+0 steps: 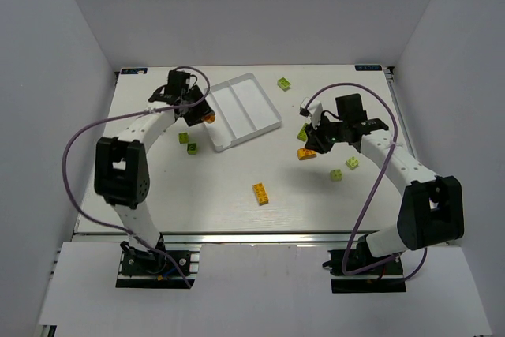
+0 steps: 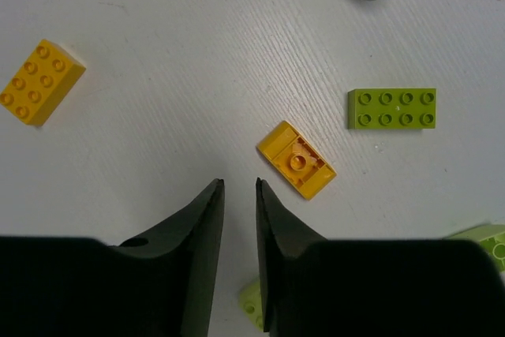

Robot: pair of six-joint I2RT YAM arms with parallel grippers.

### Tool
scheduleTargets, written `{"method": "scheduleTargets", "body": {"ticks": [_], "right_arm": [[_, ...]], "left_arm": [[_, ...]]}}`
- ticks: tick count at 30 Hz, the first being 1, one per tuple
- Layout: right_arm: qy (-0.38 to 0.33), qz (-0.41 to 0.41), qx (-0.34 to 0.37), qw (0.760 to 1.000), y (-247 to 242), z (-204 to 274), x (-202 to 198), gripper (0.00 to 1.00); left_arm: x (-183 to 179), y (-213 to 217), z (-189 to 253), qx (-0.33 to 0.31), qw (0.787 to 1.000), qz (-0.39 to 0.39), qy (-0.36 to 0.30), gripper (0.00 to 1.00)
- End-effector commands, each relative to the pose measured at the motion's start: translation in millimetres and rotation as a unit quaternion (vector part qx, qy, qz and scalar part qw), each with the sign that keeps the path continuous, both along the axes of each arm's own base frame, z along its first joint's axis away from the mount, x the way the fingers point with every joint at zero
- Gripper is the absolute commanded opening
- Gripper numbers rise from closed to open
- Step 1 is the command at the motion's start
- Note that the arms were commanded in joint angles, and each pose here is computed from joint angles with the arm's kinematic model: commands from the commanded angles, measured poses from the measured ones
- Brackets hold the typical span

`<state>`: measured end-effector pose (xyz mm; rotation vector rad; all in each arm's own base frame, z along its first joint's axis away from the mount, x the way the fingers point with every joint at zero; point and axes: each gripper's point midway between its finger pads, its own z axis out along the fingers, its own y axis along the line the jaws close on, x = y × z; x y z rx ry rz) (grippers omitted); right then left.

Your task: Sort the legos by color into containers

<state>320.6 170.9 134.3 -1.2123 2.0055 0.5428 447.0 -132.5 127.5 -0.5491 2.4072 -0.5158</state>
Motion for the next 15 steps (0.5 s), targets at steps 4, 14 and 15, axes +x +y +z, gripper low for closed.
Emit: {"method": "scheduleTargets", "body": {"ticks": [4, 14, 15], "right_arm": [[-0.013, -0.016, -0.002, 1.0, -1, 10, 14, 0.35], [-0.01, 0.023, -0.053, 0.998, -9, -26, 17, 0.88], [-0.001, 0.054, -0.048, 0.997, -5, -31, 8, 0.88]], "left_arm": [[56, -8, -3, 0.045, 0.999, -0.023, -0.008, 0.2], [69, -4, -12, 0.073, 0.997, -0.024, 0.018, 0.73], [69, -4, -8, 0.072, 0.997, -0.024, 0.013, 0.77]]}}
